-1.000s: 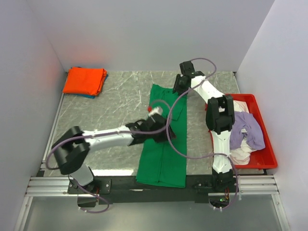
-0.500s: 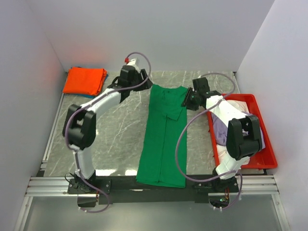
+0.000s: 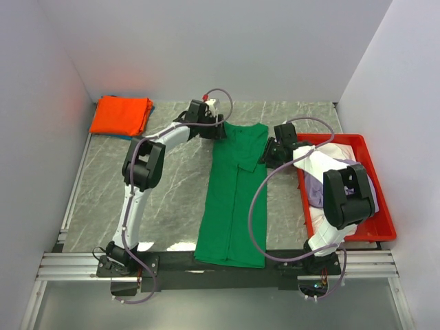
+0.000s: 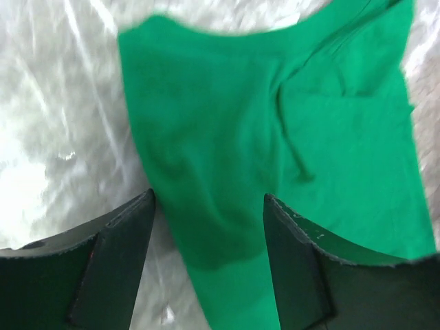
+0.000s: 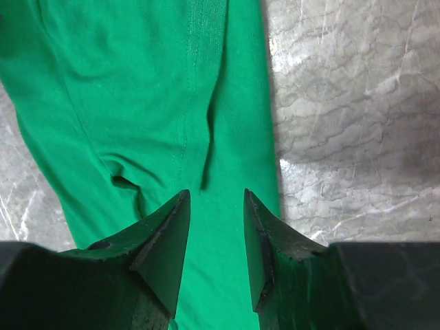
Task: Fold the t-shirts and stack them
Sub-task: Fold the tshirt
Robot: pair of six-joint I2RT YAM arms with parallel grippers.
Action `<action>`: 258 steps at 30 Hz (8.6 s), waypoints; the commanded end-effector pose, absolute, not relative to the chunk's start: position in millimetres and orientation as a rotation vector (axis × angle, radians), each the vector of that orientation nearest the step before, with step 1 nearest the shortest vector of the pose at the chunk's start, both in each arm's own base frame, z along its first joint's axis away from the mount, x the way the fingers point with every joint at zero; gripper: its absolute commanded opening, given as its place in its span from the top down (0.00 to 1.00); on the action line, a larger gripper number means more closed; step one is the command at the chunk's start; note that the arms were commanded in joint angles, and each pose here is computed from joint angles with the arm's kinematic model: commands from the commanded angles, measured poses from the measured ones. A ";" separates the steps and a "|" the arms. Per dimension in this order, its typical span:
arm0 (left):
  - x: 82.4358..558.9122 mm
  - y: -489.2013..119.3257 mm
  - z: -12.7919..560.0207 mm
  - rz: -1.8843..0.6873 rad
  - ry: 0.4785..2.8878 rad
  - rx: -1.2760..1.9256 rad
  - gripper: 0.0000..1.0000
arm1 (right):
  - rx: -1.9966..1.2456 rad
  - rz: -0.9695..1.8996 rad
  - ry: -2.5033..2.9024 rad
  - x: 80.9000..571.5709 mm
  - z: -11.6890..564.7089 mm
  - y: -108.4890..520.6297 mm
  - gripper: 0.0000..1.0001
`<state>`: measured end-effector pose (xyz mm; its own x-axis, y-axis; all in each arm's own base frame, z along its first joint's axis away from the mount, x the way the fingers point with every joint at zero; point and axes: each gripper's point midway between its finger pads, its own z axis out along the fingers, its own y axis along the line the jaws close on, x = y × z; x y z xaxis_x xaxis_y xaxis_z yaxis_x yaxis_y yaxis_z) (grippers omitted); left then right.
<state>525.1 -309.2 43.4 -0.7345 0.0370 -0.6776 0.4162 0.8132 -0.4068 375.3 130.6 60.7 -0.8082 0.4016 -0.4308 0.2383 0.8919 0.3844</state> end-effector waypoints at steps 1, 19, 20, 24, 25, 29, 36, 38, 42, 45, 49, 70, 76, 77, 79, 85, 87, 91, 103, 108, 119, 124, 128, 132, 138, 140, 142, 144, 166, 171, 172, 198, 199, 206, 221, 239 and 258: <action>535.2 -319.6 53.3 -0.746 2.273 0.377 0.31 | 0.468 0.457 2.473 383.4 74.7 130.0 0.56; 614.8 -223.0 32.9 -0.475 2.263 -0.027 1.00 | 0.411 0.496 2.510 426.8 66.9 152.9 0.57; 625.3 -208.6 39.4 -0.466 2.243 -0.046 1.00 | 0.405 0.505 2.506 430.5 68.9 154.8 0.57; 648.4 -177.6 36.7 -0.457 2.222 -0.073 0.98 | 0.384 0.514 2.500 440.2 71.3 160.8 0.56; 659.3 -175.8 52.4 -0.469 2.179 -0.057 0.92 | 0.381 0.511 2.505 443.0 71.0 161.4 0.56; 681.2 -160.9 63.2 -0.505 2.131 -0.054 0.56 | 0.366 0.530 2.497 449.8 76.1 164.9 0.56; 673.5 -158.1 132.8 -0.606 2.015 -0.088 0.27 | 0.344 0.562 2.476 440.0 90.9 173.0 0.55; 658.8 -154.8 154.4 -0.610 2.008 -0.119 0.27 | 0.365 0.545 2.495 425.9 82.1 171.7 0.55; 615.4 -147.5 179.0 -0.649 2.000 -0.243 0.31 | 0.379 0.530 2.501 389.1 75.0 168.6 0.55; 561.6 -149.3 178.6 -0.738 2.033 -0.411 0.38 | 0.372 0.553 2.469 369.4 82.5 170.7 0.55; 480.0 -161.7 142.0 -0.651 2.136 -0.549 0.42 | 0.374 0.539 2.489 325.7 67.9 163.7 0.55; 210.3 -196.4 52.6 -0.752 2.413 -0.596 0.49 | 0.351 0.590 2.503 207.6 40.2 156.0 0.56; 188.7 -204.8 37.2 -0.785 2.469 -0.593 0.50 | 0.322 0.640 2.553 192.0 27.5 170.6 0.58; 186.2 -206.2 34.5 -0.784 2.480 -0.588 0.50 | 0.322 0.641 2.563 189.4 25.3 172.0 0.58; 180.6 -209.8 30.0 -0.789 2.501 -0.576 0.50 | 0.314 0.651 2.574 184.3 22.5 176.0 0.58; 162.6 -216.1 18.8 -0.788 2.559 -0.564 0.54 | 0.306 0.672 2.599 175.0 16.6 176.9 0.60; 157.8 -213.4 15.5 -0.760 2.580 -0.571 0.56 | 0.298 0.672 2.602 173.4 16.5 177.0 0.61; 149.8 -215.8 16.1 -0.761 2.603 -0.554 0.57 | 0.294 0.625 2.602 172.9 14.1 170.0 0.61; 132.5 -216.3 4.2 -0.733 2.678 -0.532 0.66 | 0.295 0.553 2.603 174.5 17.2 160.5 0.60; 130.1 -220.5 3.1 -0.764 2.680 -0.525 0.73 | 0.284 0.534 2.627 176.8 9.5 162.6 0.60; 128.9 -210.8 14.6 -0.698 2.685 -0.497 1.00 | 0.195 0.640 2.677 157.4 9.7 185.5 0.92; 121.4 -188.8 23.1 -0.569 2.715 -0.456 1.00 | 0.135 0.714 2.703 128.7 17.4 203.2 0.97; 115.4 -178.7 31.7 -0.520 2.733 -0.424 1.00 | 0.091 0.761 2.695 109.3 28.0 213.8 0.98; 115.7 -179.7 41.7 -0.546 2.721 -0.391 1.00 | 0.055 0.746 2.684 105.3 33.5 213.9 0.98; 159.6 -201.5 82.9 -0.589 2.534 -0.276 1.00 | -0.064 0.615 2.594 138.2 69.8 220.0 1.00; 174.5 -211.2 93.0 -0.584 2.494 -0.269 1.00 | -0.063 0.600 2.570 150.9 80.9 226.1 1.00; 186.6 -221.0 95.8 -0.585 2.469 -0.279 1.00 | -0.060 0.592 2.557 161.3 82.0 231.8 1.00; 203.0 -230.7 106.9 -0.615 2.399 -0.305 0.99 | -0.037 0.600 2.531 174.2 87.9 237.8 1.00; 368.1 -213.6 122.9 -0.501 2.230 -0.529 0.99 | 0.245 0.443 2.414 347.9 93.4 238.9 1.00; 393.0 -212.7 101.3 -0.477 2.280 -0.579 0.99 | 0.266 0.426 2.436 375.6 85.1 237.5 1.00; 397.3 -213.8 101.5 -0.484 2.278 -0.587 0.99 | 0.268 0.434 2.427 381.6 89.4 239.4 1.00; 450.4 -205.8 93.5 -0.518 2.288 -0.650 0.99 | 0.359 0.449 2.441 431.7 84.3 226.9 1.00; 453.2 -207.0 96.2 -0.527 2.282 -0.646 0.99 | 0.361 0.453 2.437 435.2 86.6 226.7 1.00; 464.5 -206.3 90.3 -0.567 2.281 -0.626 0.99 | 0.377 0.466 2.443 446.2 81.2 223.1 1.00; 481.1 -201.1 115.1 -0.667 2.235 -0.524 0.50 | 0.374 0.456 2.433 465.7 86.1 203.9 0.64; 431.2 -246.6 88.6 -0.678 2.347 -0.474 0.99 | 0.146 0.427 2.424 421.2 105.0 257.8 0.49; 496.8 -235.6 49.6 -0.576 2.404 -0.480 0.99 | 0.121 0.338 2.552 480.1 38.1 275.3 0.50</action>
<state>489.6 -238.7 50.7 -0.7440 -0.4848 -0.4598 -0.2167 0.8260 -0.5204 468.0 282.4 32.8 -0.8488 0.1564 -0.5051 0.0090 0.9594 0.2819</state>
